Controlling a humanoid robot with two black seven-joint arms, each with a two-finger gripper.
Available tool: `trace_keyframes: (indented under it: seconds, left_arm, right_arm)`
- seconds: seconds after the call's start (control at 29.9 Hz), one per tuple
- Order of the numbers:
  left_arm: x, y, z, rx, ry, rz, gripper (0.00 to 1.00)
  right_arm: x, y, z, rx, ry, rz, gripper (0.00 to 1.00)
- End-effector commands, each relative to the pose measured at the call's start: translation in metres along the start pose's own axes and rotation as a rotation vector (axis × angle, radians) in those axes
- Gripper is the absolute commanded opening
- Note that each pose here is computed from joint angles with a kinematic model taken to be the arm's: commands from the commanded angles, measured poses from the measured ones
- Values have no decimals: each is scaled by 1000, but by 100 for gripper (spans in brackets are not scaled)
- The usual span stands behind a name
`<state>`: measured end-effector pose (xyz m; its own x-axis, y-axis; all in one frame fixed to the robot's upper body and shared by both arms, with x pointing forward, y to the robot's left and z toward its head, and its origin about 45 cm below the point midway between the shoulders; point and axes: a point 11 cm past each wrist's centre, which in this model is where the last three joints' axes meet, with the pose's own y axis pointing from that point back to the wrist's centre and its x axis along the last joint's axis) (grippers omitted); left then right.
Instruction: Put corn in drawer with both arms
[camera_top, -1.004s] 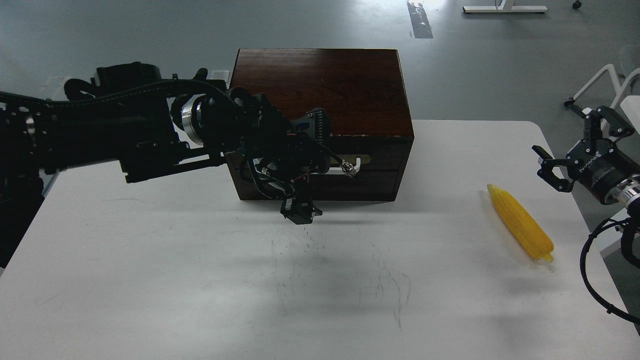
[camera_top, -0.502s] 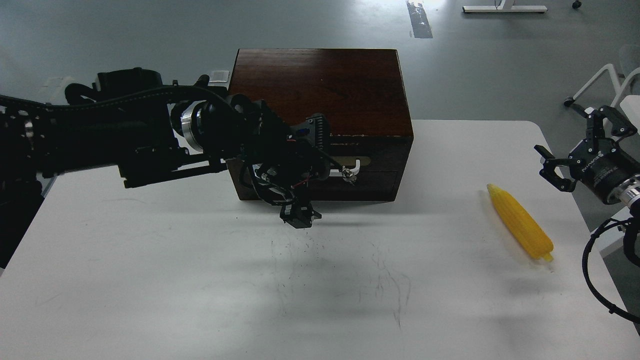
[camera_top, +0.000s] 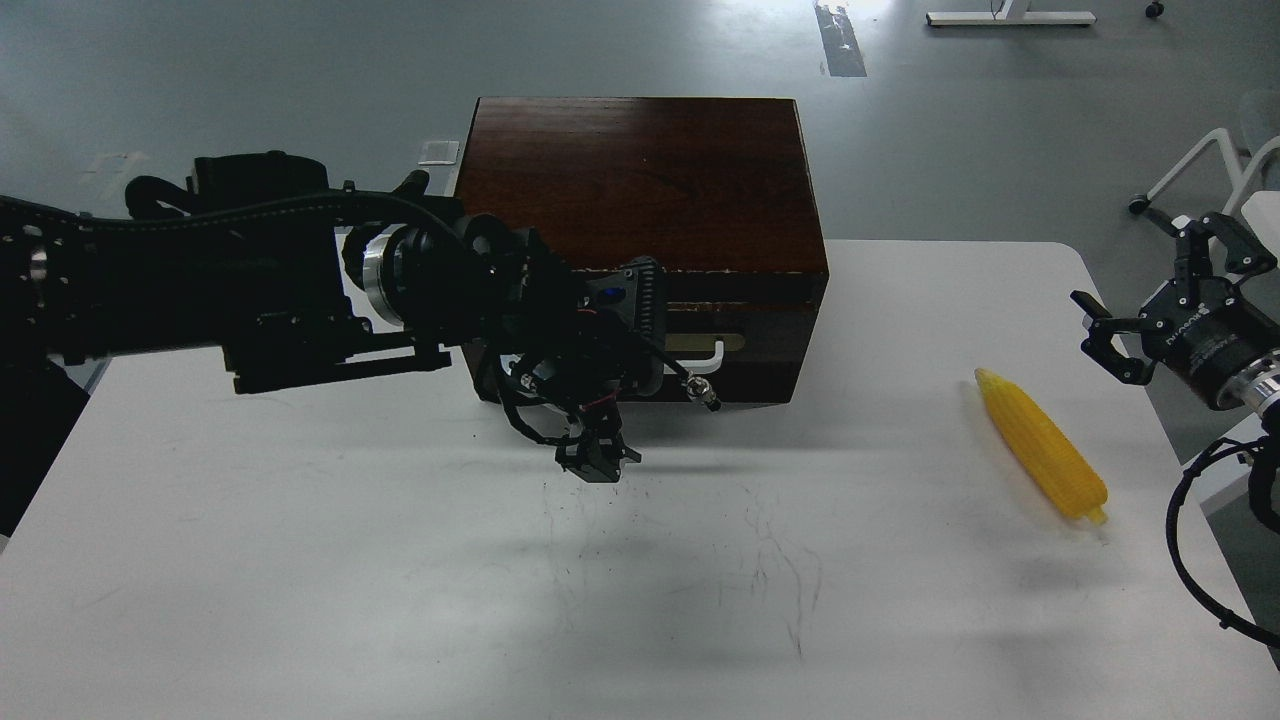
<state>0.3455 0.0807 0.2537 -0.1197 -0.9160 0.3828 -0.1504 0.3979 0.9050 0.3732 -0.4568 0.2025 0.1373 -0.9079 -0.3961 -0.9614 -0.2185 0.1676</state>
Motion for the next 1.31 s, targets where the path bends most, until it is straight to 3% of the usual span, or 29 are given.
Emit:
trace_keyframes:
  seconds: [0.0, 0.37, 0.77, 1.07, 1.27]
  left_arm:
    - [-1, 3, 10, -23, -11, 9, 99]
    - [1, 10, 30, -67, -45, 30, 99]
    - [2, 15, 22, -41, -47, 26, 99]
    - [13, 40, 7, 21, -63, 51, 99]
    - [53, 78, 8, 8, -7, 233, 99]
  right_arm:
    - [0, 0, 0, 0, 0, 0, 100]
    - [0, 0, 0, 0, 0, 0, 100]
    - [3, 3, 1, -4, 2, 7, 100]
    - [3, 3, 1, -6, 2, 8, 100]
    - [4, 5, 3, -9, 2, 10, 100]
